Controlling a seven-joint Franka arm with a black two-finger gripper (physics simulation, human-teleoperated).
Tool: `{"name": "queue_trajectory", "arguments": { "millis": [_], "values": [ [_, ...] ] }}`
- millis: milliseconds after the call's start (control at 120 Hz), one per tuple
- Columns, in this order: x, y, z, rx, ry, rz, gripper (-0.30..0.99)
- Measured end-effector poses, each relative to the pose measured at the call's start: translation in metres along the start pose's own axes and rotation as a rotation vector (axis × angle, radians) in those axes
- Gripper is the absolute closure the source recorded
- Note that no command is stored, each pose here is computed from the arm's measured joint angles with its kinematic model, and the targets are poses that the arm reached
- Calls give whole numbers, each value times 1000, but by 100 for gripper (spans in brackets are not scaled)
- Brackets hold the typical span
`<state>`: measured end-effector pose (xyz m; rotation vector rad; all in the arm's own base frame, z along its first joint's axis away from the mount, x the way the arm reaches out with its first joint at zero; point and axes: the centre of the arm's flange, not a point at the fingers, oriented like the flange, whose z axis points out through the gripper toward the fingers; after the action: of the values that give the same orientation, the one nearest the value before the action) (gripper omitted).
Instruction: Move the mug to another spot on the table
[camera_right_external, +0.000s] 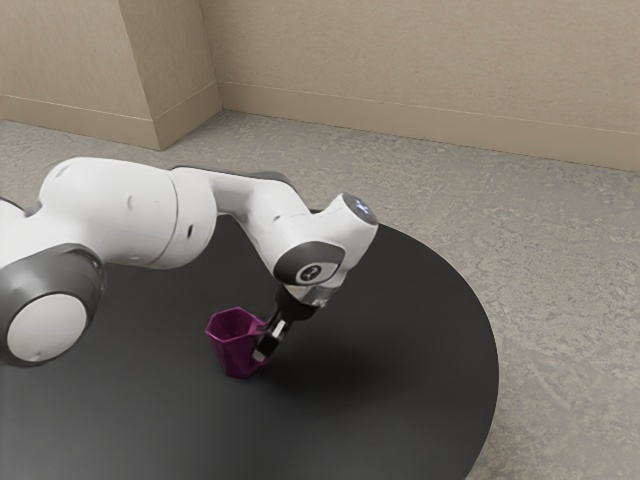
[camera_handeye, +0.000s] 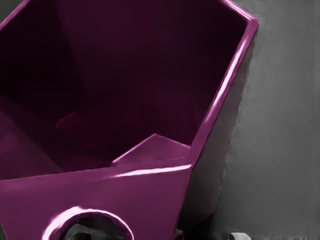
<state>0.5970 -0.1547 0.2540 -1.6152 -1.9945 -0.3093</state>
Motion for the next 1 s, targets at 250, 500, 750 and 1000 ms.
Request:
{"name": "queue_trajectory", "arguments": {
  "millis": [250, 500, 750, 1000],
  "values": [
    [3, 16, -19, -74, -190, -67, 13],
    [48, 17, -89, -196, -432, -52, 5],
    [163, -3, -159, -383, -457, 327, 3],
    [295, -48, -212, -527, -427, 687, 2]
  ]
}}
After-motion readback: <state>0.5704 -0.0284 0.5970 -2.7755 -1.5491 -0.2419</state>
